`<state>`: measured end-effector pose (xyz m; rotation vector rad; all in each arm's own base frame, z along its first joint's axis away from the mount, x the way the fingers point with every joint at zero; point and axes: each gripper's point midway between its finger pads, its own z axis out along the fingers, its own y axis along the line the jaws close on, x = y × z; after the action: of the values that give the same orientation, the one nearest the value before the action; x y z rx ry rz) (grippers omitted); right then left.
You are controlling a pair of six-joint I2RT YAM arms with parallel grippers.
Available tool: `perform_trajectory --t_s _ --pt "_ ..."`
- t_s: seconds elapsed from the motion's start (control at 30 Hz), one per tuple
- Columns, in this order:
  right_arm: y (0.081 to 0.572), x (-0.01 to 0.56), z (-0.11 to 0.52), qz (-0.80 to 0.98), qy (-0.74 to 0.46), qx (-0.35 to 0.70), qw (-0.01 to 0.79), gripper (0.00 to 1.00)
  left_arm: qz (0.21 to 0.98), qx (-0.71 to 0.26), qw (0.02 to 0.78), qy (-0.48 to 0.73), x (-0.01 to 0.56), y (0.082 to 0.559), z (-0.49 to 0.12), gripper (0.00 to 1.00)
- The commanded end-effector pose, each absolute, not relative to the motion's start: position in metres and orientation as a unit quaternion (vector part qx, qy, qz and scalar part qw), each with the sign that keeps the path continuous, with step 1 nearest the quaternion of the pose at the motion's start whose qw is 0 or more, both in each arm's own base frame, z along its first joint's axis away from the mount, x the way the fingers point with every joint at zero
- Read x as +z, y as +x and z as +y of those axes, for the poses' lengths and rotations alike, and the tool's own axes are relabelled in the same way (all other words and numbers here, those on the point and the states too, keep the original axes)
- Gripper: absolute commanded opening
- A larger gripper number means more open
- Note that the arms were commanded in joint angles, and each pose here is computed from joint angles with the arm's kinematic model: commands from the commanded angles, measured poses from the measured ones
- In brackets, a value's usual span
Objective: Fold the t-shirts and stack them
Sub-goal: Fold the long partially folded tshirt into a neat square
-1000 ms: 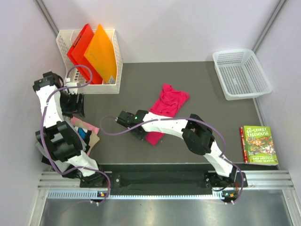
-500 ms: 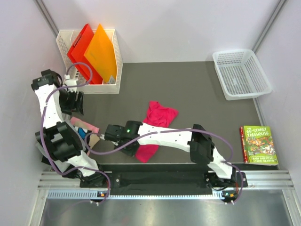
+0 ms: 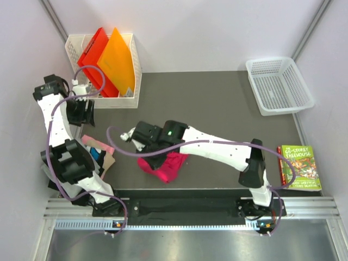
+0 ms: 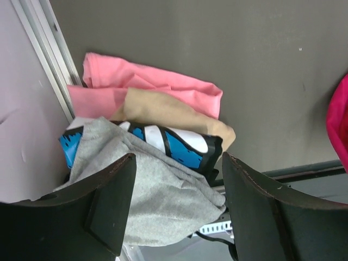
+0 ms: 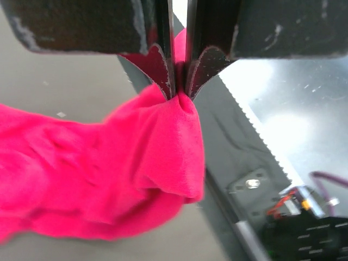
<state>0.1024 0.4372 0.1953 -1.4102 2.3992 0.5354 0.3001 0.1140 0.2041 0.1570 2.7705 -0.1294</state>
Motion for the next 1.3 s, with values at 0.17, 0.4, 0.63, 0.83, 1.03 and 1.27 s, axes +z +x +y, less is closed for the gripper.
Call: perform_trajectory --t_s 0.17,0.4,0.63,0.83,1.03,1.27 --pt "0.196 0.214 0.404 0.862 -0.410 0.221 0.201 0.00 0.986 -0.085 0.141 0.039 0.209 0.288 0.102 0.69" --pt "0.255 0.185 0.388 0.877 -0.388 0.196 0.205 0.00 0.986 -0.095 0.132 0.030 0.203 0.291 0.101 0.69" --pt "0.295 0.147 0.362 0.897 -0.365 0.165 0.184 0.00 0.986 -0.106 0.127 0.026 0.200 0.295 0.098 0.69" --pt "0.320 0.103 0.339 0.918 -0.333 0.147 0.155 0.00 0.986 -0.113 0.122 0.029 0.197 0.296 0.094 0.69" --pt "0.345 0.073 0.316 0.938 -0.289 0.138 0.134 0.08 0.985 -0.115 0.120 0.038 0.196 0.291 0.092 0.70" --pt "0.380 0.083 0.298 0.956 -0.230 0.096 0.155 0.58 0.983 -0.125 0.116 0.062 0.193 0.280 0.081 0.70"
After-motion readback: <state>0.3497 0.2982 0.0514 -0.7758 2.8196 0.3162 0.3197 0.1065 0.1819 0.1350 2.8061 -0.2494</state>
